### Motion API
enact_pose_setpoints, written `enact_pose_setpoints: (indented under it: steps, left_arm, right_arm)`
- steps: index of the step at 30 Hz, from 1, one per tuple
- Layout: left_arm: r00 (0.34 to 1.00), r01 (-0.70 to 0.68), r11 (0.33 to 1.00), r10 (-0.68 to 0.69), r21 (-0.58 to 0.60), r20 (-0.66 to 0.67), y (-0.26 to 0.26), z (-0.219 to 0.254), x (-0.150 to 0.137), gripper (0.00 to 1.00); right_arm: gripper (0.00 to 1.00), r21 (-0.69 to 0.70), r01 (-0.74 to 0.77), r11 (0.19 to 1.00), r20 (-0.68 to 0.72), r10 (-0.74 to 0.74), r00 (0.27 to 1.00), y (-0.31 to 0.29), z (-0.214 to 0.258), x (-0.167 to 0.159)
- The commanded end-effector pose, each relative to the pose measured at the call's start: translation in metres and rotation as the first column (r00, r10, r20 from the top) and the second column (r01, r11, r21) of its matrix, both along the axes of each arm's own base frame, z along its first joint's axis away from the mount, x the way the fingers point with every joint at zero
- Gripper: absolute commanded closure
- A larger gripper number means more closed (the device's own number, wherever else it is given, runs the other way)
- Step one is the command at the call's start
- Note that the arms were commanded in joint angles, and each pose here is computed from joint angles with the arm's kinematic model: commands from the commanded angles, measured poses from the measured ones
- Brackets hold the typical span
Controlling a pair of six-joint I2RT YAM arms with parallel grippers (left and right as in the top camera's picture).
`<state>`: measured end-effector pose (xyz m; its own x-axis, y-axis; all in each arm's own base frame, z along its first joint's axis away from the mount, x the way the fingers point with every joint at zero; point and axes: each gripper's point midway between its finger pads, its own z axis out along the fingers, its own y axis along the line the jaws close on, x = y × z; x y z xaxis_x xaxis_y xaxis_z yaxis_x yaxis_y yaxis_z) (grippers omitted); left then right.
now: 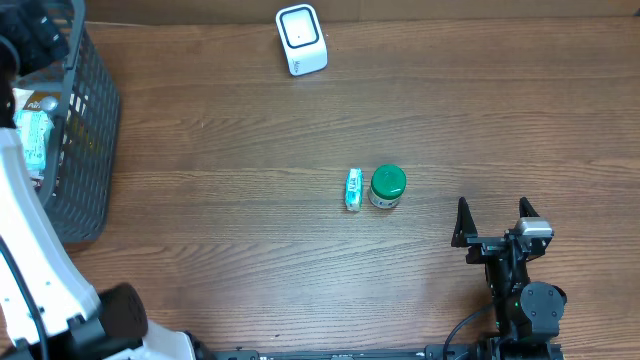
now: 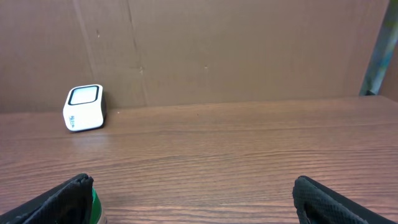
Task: Scan the item barcode
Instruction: 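Raise the left gripper and move it into the grey basket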
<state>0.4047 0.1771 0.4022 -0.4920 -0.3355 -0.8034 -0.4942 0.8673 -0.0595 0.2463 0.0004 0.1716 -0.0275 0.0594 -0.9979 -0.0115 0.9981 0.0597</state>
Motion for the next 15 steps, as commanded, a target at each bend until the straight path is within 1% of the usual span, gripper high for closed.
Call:
enact_pose_setpoints:
  steps: [1, 7, 13, 15]
  left_arm:
    - [0.996, 0.029, 0.991, -0.04, -0.128, -0.083, 0.02, -0.045, 0.009, 0.0]
    - [0.972, -0.061, 0.976, 0.01, -0.21, -0.236, 0.055, -0.106, 0.005, 0.0]
    - [0.94, -0.101, 0.961, 0.008, -0.256, -0.34, 0.073, -0.15, 0.002, 0.0]
    - [0.929, -0.094, 0.961, -0.009, -0.26, -0.369, 0.076, -0.162, 0.002, 0.0]
  right_arm:
    - [0.0, 0.004, 0.013, 1.0, 0.003, -0.013, 1.0, -0.003, -0.002, 0.0]
    - [0.0, 0.004, 0.013, 1.0, 0.003, -0.013, 1.0, -0.003, -0.002, 0.0]
    - [0.0, 0.004, 0.013, 1.0, 0.003, -0.013, 1.0, -0.003, -0.002, 0.0]
    - [0.0, 0.004, 0.013, 1.0, 0.003, -0.013, 1.0, -0.002, -0.002, 0.0]
